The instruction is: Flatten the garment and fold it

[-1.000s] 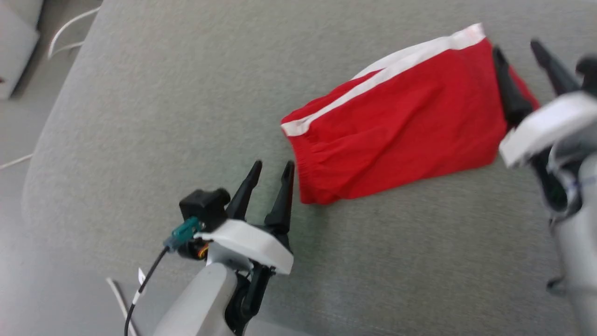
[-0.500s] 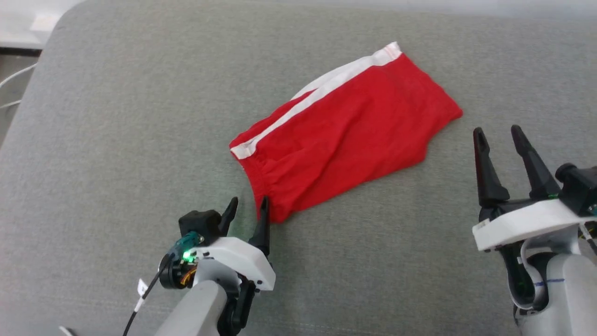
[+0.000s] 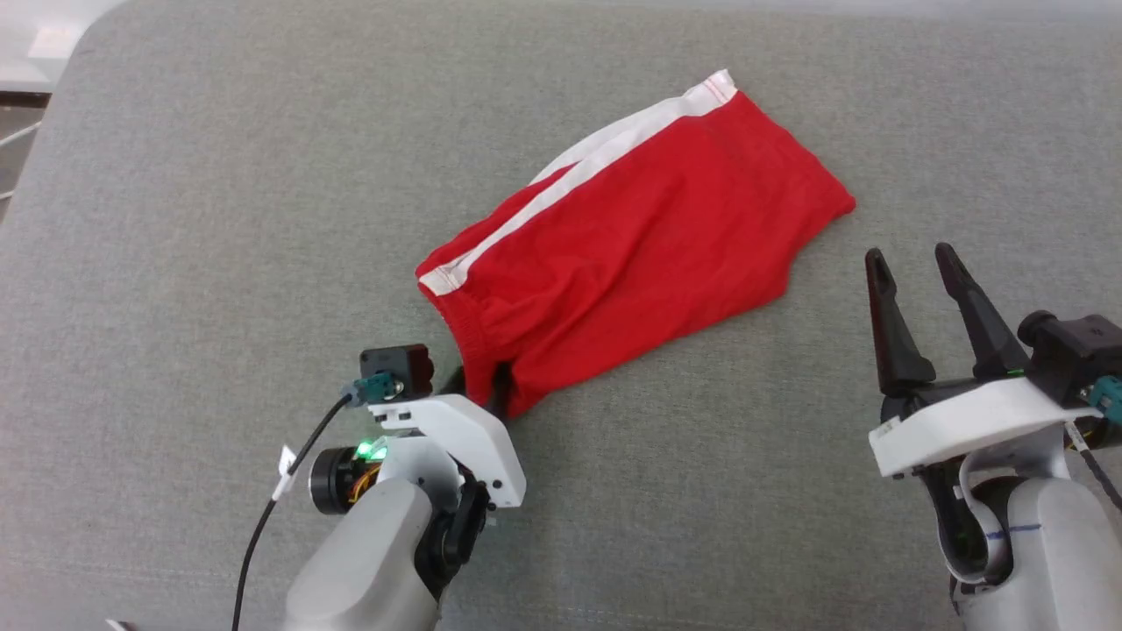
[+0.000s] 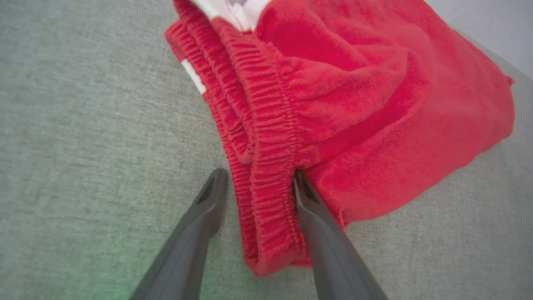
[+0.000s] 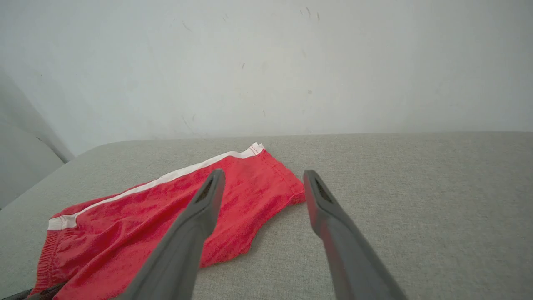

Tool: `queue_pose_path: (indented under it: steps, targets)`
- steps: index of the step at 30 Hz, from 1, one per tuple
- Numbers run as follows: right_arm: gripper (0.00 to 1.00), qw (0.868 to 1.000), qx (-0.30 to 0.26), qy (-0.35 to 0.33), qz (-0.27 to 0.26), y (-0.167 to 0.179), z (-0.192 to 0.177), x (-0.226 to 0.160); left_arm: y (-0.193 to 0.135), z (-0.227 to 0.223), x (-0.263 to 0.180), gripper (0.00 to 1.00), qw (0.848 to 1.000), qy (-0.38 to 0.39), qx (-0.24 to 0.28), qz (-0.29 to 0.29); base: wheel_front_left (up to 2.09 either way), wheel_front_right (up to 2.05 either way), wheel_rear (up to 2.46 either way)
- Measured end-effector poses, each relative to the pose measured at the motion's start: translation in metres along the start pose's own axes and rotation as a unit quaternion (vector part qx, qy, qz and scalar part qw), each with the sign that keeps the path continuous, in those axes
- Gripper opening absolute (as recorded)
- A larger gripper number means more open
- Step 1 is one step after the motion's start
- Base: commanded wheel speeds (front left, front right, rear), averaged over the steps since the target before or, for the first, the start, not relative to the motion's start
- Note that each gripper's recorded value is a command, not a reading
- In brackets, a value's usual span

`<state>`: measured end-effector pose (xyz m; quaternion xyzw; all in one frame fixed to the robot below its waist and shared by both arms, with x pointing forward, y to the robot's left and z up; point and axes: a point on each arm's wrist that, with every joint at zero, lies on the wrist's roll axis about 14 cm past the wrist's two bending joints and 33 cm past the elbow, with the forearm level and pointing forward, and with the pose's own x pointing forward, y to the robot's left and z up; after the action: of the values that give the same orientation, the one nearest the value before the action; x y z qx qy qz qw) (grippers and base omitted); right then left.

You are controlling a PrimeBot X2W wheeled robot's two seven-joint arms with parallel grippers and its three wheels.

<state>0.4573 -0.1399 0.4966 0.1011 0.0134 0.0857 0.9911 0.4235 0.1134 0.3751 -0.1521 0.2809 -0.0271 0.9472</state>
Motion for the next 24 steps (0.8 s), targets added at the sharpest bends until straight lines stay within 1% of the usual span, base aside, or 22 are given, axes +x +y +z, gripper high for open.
queue_pose_path:
  steps: [2, 6, 9, 13, 16, 19, 21, 22, 24]
  targets:
    - [1.00, 1.000, 0.000, 0.005, -0.001, -0.001, -0.003, 0.002, -0.001, 0.000, 0.000, 0.00, 1.000, 0.005, 0.000, -0.007, 0.00, 0.00, 0.00]
    - [1.00, 1.000, -0.018, 0.012, -0.003, -0.003, -0.005, 0.017, -0.005, 0.001, -0.001, 0.00, 1.000, 0.003, 0.000, -0.016, 0.00, 0.00, 0.00]
    - [1.00, 0.999, -0.026, 0.019, -0.006, -0.005, -0.006, 0.039, -0.007, 0.003, -0.002, 0.00, 1.000, -0.007, 0.000, -0.022, 0.00, 0.00, 0.00]
    - [1.00, 0.999, -0.027, 0.046, -0.010, -0.007, -0.014, 0.072, -0.010, 0.007, -0.002, 0.00, 0.999, -0.018, -0.002, -0.028, 0.00, 0.00, 0.00]
    - [1.00, 0.997, -0.028, 0.075, -0.016, -0.011, -0.026, 0.095, -0.012, 0.009, -0.001, 0.00, 0.999, -0.021, -0.002, -0.033, 0.00, 0.00, 0.00]
    - [1.00, 0.991, -0.037, 0.126, -0.020, -0.013, -0.045, 0.112, -0.014, 0.011, 0.000, 0.00, 0.999, -0.026, -0.002, -0.036, 0.00, 0.00, 0.00]
    - [1.00, 0.985, -0.034, 0.170, -0.022, -0.013, -0.062, 0.121, -0.013, 0.013, 0.002, 0.00, 0.999, -0.030, -0.002, -0.036, 0.00, 0.00, 0.00]
    - [1.00, 0.978, -0.020, 0.206, -0.023, -0.010, -0.077, 0.128, -0.011, 0.013, 0.003, 0.00, 0.999, -0.031, -0.002, -0.034, 0.00, 0.00, 0.00]
    - [1.00, 0.971, -0.018, 0.237, -0.019, -0.006, -0.088, 0.136, -0.011, 0.015, 0.006, 0.00, 0.999, -0.034, -0.003, -0.036, 0.00, 0.00, 0.00]
